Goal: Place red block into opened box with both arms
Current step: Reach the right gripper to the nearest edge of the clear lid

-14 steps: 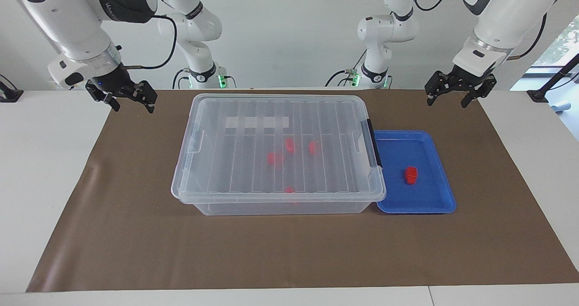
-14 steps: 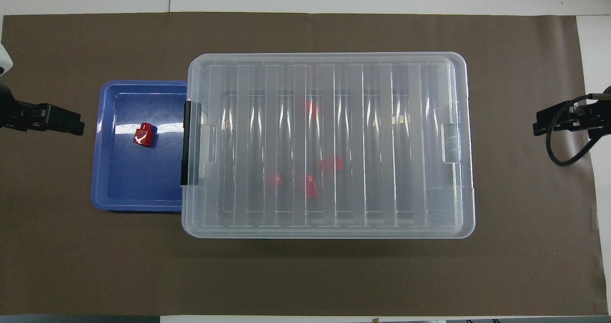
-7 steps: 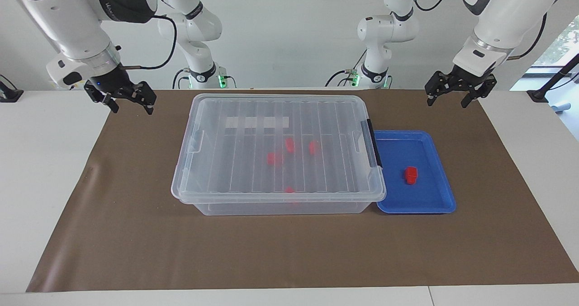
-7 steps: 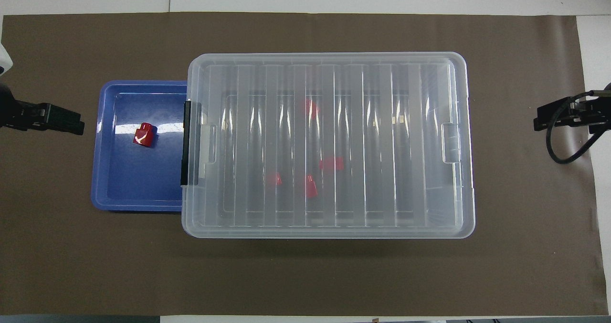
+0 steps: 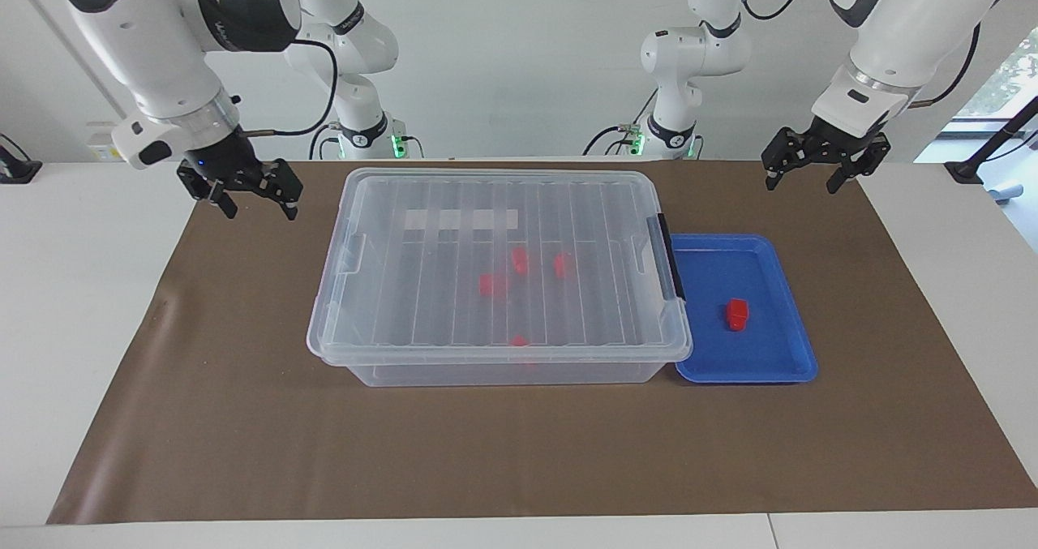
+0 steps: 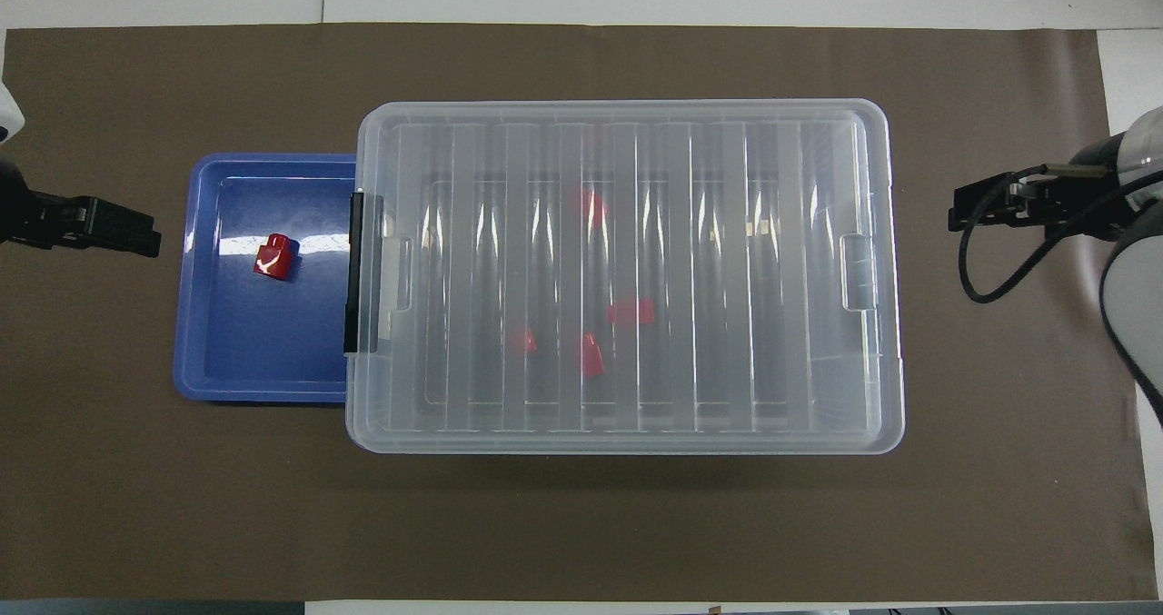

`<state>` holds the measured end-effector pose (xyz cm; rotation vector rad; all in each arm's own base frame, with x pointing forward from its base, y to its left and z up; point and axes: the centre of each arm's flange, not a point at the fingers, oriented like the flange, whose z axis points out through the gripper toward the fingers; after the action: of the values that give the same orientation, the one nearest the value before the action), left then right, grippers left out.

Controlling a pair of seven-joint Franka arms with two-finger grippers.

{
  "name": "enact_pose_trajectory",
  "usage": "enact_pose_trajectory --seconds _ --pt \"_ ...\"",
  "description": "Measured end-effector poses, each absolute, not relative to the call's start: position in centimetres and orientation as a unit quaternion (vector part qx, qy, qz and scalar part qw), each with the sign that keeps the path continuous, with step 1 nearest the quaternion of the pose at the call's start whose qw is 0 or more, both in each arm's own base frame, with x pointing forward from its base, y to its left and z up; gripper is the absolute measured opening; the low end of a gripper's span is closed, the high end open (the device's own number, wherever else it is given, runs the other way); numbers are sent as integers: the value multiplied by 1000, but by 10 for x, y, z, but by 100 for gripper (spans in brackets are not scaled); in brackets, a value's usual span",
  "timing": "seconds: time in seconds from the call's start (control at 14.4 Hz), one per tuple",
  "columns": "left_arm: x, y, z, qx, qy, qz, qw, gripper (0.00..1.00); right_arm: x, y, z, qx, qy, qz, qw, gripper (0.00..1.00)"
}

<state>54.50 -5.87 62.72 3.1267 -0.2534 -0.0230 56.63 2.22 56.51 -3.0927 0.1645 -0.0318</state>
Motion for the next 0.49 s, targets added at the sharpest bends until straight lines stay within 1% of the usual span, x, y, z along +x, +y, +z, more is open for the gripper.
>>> enact_pose_trajectory --seconds 0.14,0.21,0.49 --pt "545 -59 627 997 -81 -7 2 100 567 53 543 -998 52 -16 23 100" --pt "545 -59 627 997 -81 -7 2 100 566 57 533 -998 51 -17 23 100" --pt "545 -59 627 997 -81 -7 2 100 562 49 491 -998 60 -9 22 100"
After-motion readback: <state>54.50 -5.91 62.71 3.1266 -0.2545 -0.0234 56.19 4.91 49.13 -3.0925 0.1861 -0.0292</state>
